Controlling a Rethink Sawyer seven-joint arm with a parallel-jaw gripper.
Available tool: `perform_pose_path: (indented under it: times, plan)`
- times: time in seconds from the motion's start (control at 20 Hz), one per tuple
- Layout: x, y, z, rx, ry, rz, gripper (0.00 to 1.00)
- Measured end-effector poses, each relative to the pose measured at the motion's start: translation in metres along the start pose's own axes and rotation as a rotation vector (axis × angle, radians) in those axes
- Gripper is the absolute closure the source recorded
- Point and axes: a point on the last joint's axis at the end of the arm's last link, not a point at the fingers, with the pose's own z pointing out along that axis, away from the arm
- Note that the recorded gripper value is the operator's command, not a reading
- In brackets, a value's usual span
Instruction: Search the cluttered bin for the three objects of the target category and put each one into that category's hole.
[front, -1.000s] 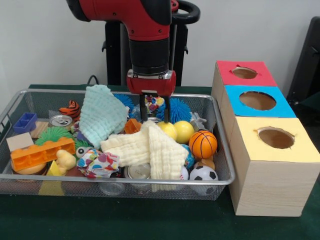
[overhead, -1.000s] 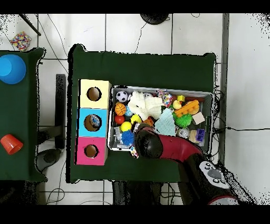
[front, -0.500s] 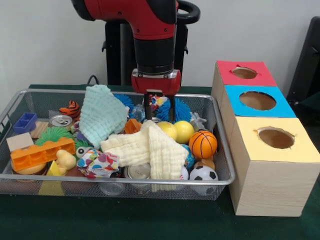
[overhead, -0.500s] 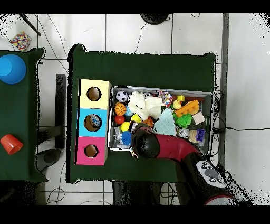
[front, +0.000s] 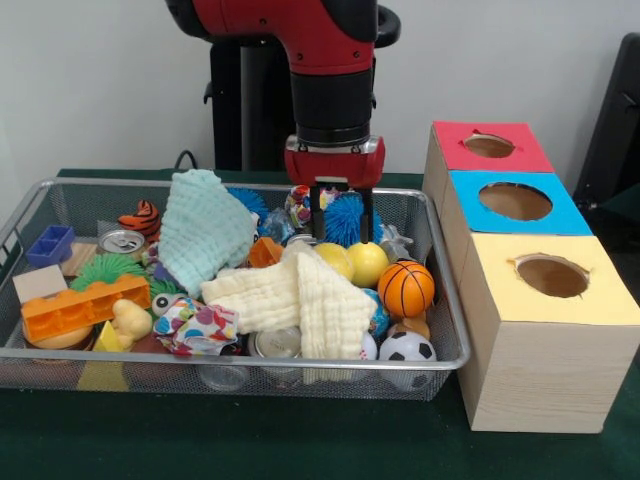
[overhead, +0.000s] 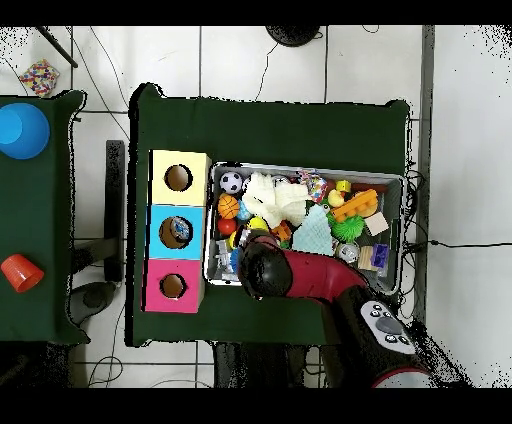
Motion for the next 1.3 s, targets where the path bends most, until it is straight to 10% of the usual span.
perform_pose_path:
  times: [0.9, 1.3]
  plan:
    - [0.007, -0.001, 0.007, 0.005, 0.019, 0.004, 0.0]
    - [0.033, 0.011, 0.006, 0.11, 0.027, -0.086, 0.0]
